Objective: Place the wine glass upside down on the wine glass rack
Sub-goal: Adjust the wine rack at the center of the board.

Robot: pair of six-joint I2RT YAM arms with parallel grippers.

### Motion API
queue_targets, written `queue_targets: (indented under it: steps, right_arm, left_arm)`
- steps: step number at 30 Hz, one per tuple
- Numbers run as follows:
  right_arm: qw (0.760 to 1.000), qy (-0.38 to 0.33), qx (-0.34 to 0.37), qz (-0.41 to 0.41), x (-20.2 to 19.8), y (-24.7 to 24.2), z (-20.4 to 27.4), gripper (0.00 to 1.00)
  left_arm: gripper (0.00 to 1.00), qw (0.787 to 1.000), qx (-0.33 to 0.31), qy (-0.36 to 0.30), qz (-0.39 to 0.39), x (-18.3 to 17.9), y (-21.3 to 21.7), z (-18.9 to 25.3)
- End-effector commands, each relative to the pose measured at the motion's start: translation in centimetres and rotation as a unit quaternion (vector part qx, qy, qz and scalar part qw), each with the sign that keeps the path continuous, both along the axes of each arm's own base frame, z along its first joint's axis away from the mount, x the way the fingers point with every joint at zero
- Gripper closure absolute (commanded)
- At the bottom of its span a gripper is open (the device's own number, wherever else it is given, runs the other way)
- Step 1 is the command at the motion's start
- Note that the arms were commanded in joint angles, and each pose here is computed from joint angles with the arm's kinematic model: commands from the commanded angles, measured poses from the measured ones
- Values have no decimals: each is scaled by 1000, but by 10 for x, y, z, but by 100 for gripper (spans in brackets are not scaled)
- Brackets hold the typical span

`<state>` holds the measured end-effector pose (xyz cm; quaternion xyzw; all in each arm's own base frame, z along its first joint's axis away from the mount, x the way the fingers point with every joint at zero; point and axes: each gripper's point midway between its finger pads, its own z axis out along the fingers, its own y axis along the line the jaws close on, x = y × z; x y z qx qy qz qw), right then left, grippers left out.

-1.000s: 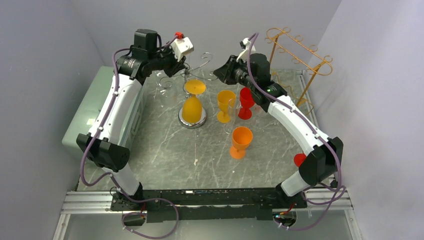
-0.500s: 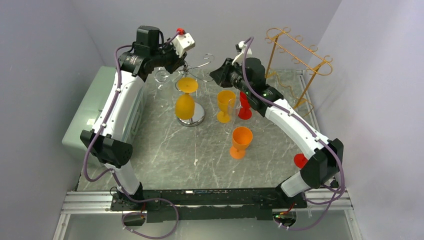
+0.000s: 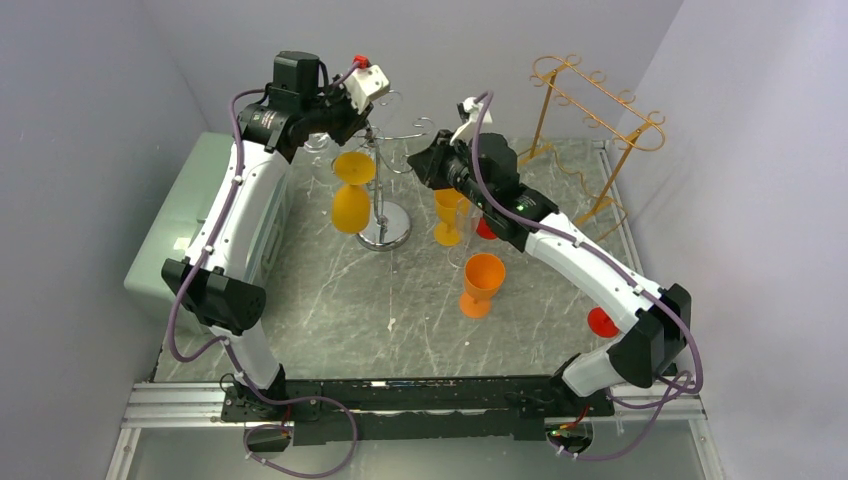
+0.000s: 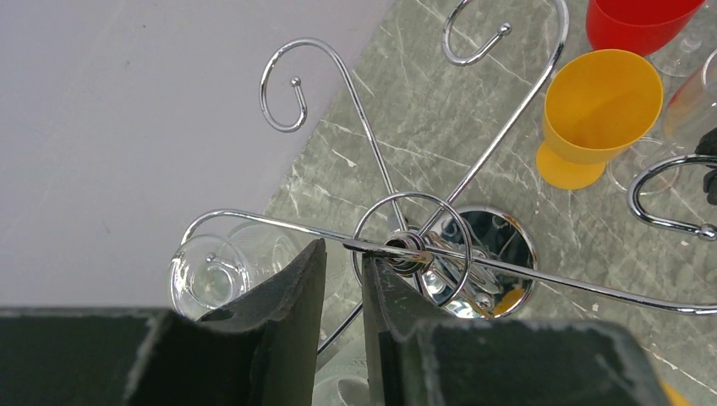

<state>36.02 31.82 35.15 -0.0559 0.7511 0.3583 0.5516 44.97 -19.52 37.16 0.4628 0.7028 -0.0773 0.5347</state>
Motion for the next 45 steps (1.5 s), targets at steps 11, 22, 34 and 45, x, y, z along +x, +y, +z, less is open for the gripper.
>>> queue_targets:
  steps: [11,22,34,45]
  right_arm:
    - [999,-8,-16,38,-29,9,12,59]
    - [1000,-18,-15,-3,17,-53,46,40]
    - [1000,-10,2,2,69,-40,42,40]
    - [999,-5,41,-6,94,-37,35,49]
  left_arm:
    - [72,997,-13,-76,-8,6,-3,35]
    - [72,997,-9,-79,-16,-10,1,39]
    - [73,997,-6,-80,-19,-13,2,40]
    - [73,996,2,-84,-17,-11,3,38]
